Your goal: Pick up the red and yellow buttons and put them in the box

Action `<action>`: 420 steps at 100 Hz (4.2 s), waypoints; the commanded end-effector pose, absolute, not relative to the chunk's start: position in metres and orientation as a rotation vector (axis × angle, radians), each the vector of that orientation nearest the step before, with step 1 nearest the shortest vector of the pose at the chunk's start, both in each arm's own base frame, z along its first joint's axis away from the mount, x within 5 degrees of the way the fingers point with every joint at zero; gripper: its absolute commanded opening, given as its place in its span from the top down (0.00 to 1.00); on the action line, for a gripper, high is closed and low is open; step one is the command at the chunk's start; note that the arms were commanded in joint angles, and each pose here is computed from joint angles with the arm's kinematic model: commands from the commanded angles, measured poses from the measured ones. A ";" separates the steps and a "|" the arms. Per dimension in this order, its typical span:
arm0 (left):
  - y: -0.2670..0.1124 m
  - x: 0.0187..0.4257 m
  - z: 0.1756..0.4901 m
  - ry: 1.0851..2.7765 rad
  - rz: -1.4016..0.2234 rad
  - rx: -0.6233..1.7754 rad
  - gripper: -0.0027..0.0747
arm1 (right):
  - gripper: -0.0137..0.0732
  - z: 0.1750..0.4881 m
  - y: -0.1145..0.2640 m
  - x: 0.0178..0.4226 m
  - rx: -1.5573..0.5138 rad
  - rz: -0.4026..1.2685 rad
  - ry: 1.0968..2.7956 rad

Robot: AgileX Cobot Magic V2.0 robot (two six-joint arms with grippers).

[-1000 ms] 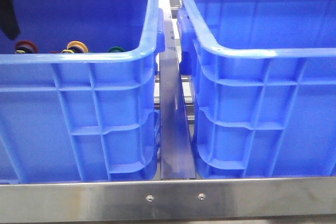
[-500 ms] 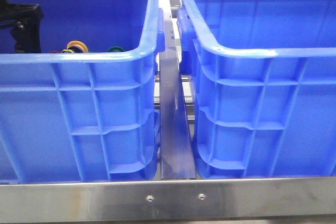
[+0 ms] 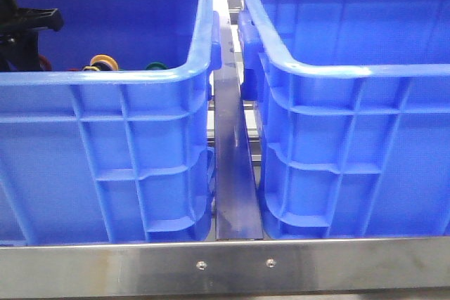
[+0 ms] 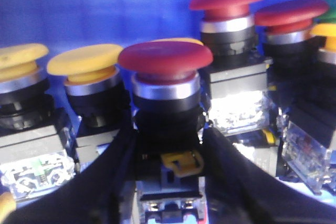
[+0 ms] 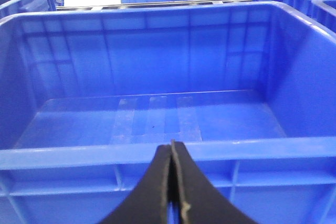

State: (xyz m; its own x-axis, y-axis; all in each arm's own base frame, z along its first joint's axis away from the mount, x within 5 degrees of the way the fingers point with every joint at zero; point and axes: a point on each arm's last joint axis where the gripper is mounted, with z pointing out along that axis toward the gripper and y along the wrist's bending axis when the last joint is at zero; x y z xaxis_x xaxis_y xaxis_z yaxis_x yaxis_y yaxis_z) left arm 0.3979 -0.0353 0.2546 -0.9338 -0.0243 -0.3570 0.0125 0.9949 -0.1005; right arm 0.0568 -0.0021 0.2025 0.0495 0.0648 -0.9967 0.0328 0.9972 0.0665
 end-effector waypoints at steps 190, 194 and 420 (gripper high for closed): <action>-0.225 0.178 0.381 1.939 -0.629 0.878 0.92 | 0.91 0.211 -0.002 0.054 0.059 0.010 1.409; -0.225 0.177 0.381 1.941 -0.629 0.879 0.92 | 0.91 0.211 -0.002 0.054 0.058 0.010 1.401; -0.225 0.177 0.381 1.941 -0.629 0.879 0.99 | 0.29 0.378 0.129 0.226 -0.202 1.332 2.132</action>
State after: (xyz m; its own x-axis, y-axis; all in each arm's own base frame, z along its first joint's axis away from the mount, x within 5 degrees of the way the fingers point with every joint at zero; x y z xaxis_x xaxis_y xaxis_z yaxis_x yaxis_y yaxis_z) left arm 0.1814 -0.2256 0.3580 -0.4113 0.4180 -0.8100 0.7753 0.6277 -0.0698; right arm 0.2284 0.1282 0.3566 -0.8376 0.1344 -0.5295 -0.3909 0.5298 0.7527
